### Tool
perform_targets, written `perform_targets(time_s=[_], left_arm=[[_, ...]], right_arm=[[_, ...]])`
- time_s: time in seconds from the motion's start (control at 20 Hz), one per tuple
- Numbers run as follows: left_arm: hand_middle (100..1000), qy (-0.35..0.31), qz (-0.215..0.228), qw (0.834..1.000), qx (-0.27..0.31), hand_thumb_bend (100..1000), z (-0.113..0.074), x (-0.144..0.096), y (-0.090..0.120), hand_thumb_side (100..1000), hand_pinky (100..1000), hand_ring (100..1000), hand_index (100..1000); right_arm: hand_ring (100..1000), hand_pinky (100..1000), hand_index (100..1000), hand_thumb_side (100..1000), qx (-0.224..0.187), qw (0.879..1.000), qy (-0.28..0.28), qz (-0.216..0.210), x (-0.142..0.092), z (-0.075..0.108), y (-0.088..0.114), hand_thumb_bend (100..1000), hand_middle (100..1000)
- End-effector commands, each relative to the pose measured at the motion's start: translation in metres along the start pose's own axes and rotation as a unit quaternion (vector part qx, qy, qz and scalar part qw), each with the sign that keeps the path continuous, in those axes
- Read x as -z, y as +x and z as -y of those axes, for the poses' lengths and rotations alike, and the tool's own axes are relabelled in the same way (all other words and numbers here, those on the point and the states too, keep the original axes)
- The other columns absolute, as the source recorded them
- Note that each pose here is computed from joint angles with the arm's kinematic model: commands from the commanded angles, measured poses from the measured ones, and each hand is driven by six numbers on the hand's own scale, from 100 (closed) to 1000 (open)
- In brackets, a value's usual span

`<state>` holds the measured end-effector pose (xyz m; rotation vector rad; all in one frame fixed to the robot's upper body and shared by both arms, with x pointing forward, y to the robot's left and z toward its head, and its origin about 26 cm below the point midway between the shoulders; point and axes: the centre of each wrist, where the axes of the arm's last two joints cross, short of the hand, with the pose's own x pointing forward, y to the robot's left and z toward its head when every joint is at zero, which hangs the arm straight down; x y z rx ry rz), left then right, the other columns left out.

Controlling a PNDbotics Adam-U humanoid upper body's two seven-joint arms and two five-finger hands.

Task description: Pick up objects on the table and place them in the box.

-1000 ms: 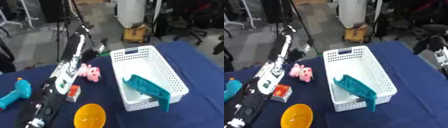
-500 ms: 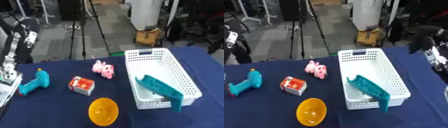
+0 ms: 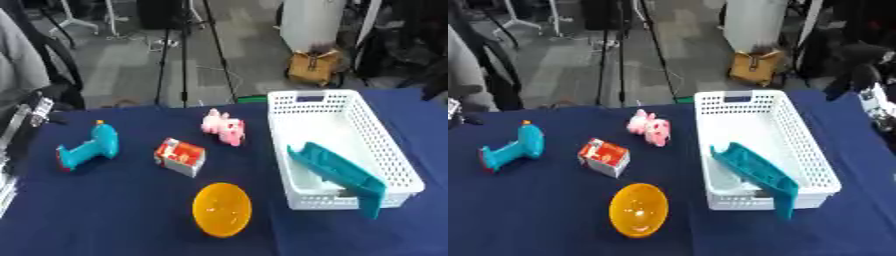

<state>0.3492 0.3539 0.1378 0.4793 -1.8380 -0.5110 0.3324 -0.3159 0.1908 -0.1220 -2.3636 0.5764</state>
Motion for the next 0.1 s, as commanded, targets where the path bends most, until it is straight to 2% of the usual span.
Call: perform_targets(time_s=[0.05, 0.1], left_arm=[[855, 0.005, 0.017, 1.0, 0.017, 277, -0.0134, 0.0032, 0.0098, 1000, 657, 740, 878], [823, 0.009, 0.009, 1.0, 0.014, 251, -0.0128, 0.0013, 0.0062, 1000, 644, 698, 862]], right_arm=[[531, 480, 799, 598, -0.021, 1.0, 0.004, 0.008, 0.004, 0.0097, 0.0055, 119, 609], [537, 480, 800, 600, -0.019, 1.0, 0.005, 0.008, 0.0047, 0.0087, 0.0052, 122, 617]])
